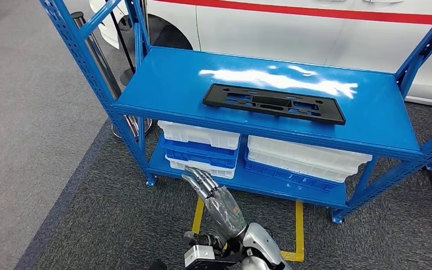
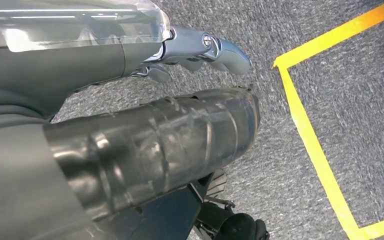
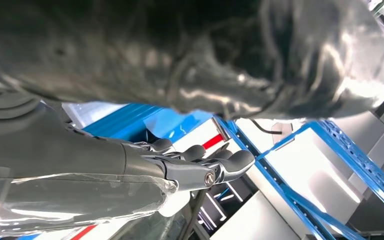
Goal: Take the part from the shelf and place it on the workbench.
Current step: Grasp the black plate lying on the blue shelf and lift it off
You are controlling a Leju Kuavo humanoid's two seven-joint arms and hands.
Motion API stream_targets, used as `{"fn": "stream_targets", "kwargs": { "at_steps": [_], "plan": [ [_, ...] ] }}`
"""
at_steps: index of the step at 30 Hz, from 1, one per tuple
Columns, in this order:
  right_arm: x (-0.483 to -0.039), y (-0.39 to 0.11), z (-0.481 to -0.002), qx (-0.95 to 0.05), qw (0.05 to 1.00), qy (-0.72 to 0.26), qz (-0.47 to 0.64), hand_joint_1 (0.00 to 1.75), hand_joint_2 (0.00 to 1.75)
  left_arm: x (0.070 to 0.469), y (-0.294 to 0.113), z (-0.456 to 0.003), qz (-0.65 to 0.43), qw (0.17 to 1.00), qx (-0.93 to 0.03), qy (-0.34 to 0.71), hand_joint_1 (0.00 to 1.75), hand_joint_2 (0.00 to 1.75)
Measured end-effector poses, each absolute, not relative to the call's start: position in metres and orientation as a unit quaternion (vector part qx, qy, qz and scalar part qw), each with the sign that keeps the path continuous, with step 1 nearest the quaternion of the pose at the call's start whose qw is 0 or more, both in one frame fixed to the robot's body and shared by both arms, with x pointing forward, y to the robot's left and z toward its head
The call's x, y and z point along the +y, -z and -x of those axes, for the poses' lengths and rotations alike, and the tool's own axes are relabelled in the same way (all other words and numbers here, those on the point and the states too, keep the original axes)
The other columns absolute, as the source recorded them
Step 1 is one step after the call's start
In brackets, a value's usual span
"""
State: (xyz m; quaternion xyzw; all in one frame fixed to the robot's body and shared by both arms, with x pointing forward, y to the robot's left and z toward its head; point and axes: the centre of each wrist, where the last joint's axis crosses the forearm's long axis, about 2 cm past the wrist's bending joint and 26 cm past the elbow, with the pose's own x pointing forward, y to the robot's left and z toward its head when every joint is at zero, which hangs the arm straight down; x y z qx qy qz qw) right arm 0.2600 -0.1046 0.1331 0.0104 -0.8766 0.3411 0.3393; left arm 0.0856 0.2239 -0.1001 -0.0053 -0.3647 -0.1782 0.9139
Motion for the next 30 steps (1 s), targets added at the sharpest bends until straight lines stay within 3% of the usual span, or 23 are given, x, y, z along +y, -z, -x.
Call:
{"fn": "stream_targets", "kwargs": {
  "at_steps": [4, 22, 26, 27, 30],
  "plan": [
    [-0.1048, -0.1328, -0.2596, -0.878, 0.342, -0.335, -0.010, 0.00, 1.75, 0.2238, 0.1002, -0.0855, 0.010, 0.914, -0.364, 0.178, 0.00, 0.00],
    [-0.1084, -0.1361, -0.2559, -0.887, 0.343, -0.308, -0.013, 0.00, 1.75, 0.2271, 0.1013, -0.0823, 0.009, 0.915, -0.361, 0.178, 0.00, 0.00],
    [-0.1097, -0.1356, -0.2558, -0.887, 0.344, -0.308, -0.017, 0.00, 0.00, 0.2276, 0.1010, -0.0830, -0.011, 0.914, -0.361, 0.186, 0.00, 0.00],
    [-0.1101, -0.1351, -0.2557, -0.886, 0.347, -0.306, -0.021, 0.00, 0.00, 0.2278, 0.1009, -0.0832, -0.017, 0.914, -0.360, 0.188, 0.00, 0.00],
    [-0.1108, -0.1338, -0.2543, -0.884, 0.358, -0.299, -0.042, 0.00, 1.31, 0.2279, 0.1007, -0.0837, -0.034, 0.915, -0.354, 0.193, 0.00, 0.00]
  ]
}}
